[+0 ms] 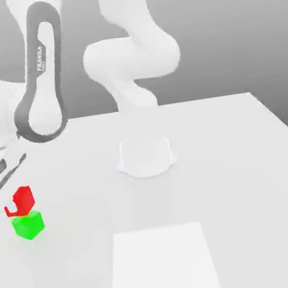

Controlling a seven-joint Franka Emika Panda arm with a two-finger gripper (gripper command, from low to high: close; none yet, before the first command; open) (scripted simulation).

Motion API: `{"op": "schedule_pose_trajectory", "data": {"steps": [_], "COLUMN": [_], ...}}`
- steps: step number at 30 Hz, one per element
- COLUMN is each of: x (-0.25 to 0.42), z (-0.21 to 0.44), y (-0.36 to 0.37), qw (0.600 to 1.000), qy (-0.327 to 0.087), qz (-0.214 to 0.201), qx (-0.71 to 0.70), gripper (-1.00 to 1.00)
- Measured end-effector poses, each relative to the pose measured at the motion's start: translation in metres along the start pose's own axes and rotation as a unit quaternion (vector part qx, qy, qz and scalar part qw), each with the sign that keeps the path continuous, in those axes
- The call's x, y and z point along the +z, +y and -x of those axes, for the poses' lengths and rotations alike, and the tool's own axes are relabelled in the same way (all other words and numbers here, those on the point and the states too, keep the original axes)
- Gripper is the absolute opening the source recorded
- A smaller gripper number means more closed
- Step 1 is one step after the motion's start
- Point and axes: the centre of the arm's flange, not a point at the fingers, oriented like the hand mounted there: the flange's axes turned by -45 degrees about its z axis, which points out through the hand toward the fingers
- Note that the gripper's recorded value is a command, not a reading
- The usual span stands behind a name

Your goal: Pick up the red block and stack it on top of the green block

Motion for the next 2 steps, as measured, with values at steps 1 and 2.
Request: {"op": "schedule_pose_trajectory", "data": {"steps": [1, 2], "x": [0.0, 0.0], "z": [0.0, 0.0], "y": [0.0, 0.0], "qw": [1.0, 1.0], "qy": [0.0, 0.0], "qz": [0.0, 0.0], "qx": [0.0, 0.0], "gripper": [1.0, 1.0]}}
